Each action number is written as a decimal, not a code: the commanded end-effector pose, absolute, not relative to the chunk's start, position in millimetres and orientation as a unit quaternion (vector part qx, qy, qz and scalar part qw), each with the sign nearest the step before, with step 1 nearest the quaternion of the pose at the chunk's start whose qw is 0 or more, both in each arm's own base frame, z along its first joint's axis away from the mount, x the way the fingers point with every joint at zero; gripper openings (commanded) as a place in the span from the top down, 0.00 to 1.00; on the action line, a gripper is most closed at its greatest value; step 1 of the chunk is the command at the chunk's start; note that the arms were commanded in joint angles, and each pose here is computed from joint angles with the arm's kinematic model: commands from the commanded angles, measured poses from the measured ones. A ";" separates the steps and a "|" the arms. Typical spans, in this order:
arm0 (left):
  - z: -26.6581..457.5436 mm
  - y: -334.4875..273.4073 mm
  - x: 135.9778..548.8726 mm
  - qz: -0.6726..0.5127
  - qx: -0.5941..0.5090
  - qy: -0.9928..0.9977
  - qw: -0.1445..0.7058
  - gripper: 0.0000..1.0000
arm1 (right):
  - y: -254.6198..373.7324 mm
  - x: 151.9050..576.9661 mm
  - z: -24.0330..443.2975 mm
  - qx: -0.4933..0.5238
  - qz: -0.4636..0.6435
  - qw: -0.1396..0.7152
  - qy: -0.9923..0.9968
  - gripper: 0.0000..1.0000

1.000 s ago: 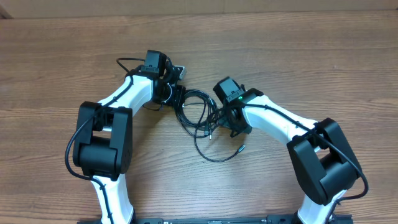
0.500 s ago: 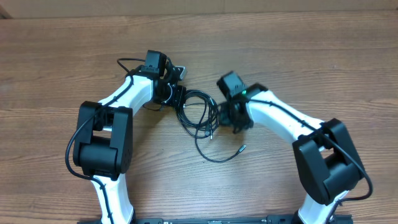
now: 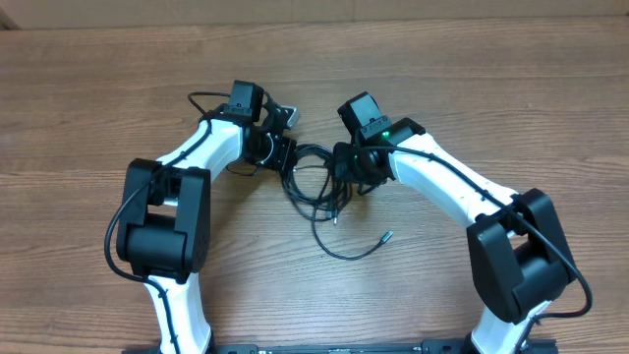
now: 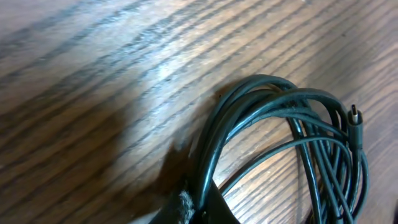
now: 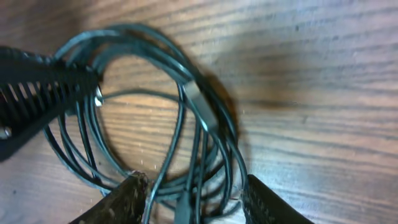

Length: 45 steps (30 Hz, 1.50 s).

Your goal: Untangle cables

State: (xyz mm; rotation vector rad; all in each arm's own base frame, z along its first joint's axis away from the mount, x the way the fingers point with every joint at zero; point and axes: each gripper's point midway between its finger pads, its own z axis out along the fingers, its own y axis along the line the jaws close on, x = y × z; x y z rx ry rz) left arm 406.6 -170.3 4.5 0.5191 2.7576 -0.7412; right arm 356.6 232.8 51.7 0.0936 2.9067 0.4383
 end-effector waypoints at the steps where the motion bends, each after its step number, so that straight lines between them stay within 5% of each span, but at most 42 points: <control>1: 2.4 -179.3 401.0 -0.283 0.201 0.931 0.114 0.96 | 231.6 365.0 37.9 0.023 0.131 0.111 0.985 0.52; 5: 6.9 -185.8 397.7 -0.304 0.221 0.919 0.117 0.96 | 235.7 372.3 27.6 0.023 0.134 0.117 0.984 0.60; 11: 6.7 -185.5 397.8 -0.303 0.223 0.919 0.118 0.96 | 214.0 369.9 15.8 0.033 0.077 0.114 0.990 0.96; 22: 25.0 -186.8 401.3 -0.304 0.228 0.919 0.106 0.96 | 201.1 353.2 41.4 0.036 0.054 0.078 0.995 0.96; 25: 29.0 -186.8 400.8 -0.303 0.238 0.917 0.104 0.96 | 226.4 346.1 46.9 -0.044 0.121 0.061 0.990 0.94; 28: 29.1 -186.6 400.1 -0.302 0.245 0.915 0.105 0.96 | 251.5 341.9 55.6 -0.130 0.195 0.059 0.970 0.47; 38: 28.0 -185.2 399.7 -0.298 0.244 0.917 0.103 0.96 | 283.4 347.2 69.3 -0.262 0.255 0.111 0.924 0.48; 45: 26.2 -182.5 400.6 -0.289 0.243 0.920 0.103 0.96 | 274.8 372.1 62.6 -0.284 0.160 0.174 0.929 0.64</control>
